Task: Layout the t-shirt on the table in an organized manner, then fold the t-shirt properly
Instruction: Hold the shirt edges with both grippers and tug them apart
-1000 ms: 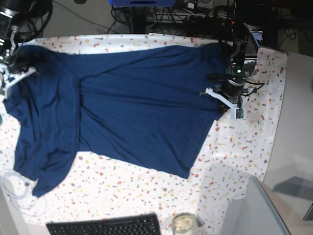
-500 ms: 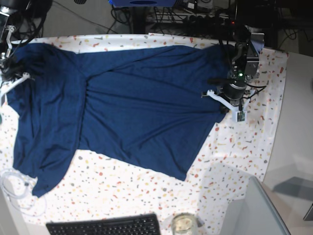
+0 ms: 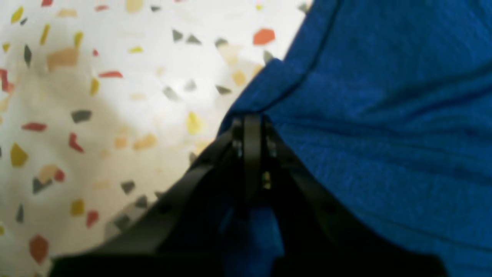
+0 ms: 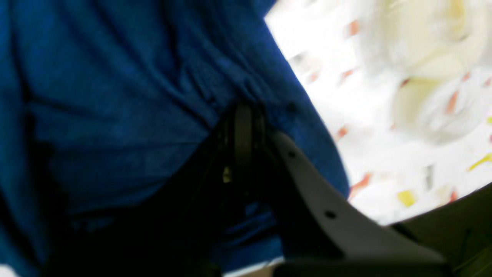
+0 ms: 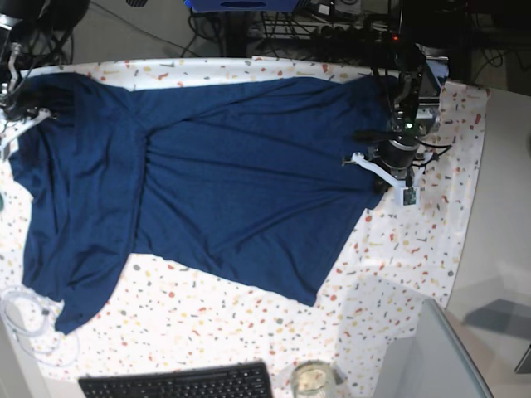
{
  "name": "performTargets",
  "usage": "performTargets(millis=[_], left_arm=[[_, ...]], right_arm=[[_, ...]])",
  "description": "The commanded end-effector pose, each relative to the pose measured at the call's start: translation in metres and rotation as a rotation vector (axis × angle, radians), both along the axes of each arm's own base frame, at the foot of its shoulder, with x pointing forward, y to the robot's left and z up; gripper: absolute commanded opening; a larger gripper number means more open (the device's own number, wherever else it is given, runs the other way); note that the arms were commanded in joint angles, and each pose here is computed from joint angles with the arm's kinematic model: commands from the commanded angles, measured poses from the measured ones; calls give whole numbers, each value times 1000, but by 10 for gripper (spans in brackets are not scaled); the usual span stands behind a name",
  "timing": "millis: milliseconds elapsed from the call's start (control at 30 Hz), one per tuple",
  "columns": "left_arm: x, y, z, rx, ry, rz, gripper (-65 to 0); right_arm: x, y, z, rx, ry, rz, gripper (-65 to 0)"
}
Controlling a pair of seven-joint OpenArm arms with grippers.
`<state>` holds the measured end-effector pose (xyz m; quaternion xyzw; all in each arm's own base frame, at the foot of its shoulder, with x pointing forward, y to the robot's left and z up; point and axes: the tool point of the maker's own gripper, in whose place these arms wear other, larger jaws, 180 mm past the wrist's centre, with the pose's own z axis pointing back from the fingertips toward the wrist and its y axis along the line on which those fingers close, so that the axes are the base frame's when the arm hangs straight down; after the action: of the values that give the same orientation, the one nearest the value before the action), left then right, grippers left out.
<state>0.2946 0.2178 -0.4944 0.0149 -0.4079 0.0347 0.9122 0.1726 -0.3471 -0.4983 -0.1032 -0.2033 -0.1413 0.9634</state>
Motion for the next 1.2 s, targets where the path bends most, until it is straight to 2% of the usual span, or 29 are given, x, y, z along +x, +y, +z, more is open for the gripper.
performTargets(millis=[0, 200, 267, 367, 467, 567, 700, 900, 1167], left_arm=[[-16, 17, -13, 37, 89, 27, -650], [-14, 20, -12, 42, 85, 30, -650], [-13, 20, -11, 42, 80, 29, -650], [2, 16, 3, 39, 37, 19, -650], [9, 7, 23, 33, -22, -5, -650], [9, -2, 38, 27, -64, -25, -650], [5, -10, 41, 17, -72, -39, -650], [2, -15, 28, 0, -42, -28, -650], [6, -2, 1, 8, 31, 10, -650]], right_arm=[[1, -14, 5, -39, 2, -1, -650], [30, -21, 19, -62, -78, 4, -650], [32, -36, 29, -107, -86, -15, -650], [33, -44, 35, -156, -78, 6, -650], [43, -45, 55, -192, -119, 29, -650], [25, -39, 66, -212, -82, 51, -650], [1, -19, 61, -181, -33, 45, -650], [-19, -4, 30, -113, 35, 22, -650], [5, -17, -2, -53, 53, -31, -650]])
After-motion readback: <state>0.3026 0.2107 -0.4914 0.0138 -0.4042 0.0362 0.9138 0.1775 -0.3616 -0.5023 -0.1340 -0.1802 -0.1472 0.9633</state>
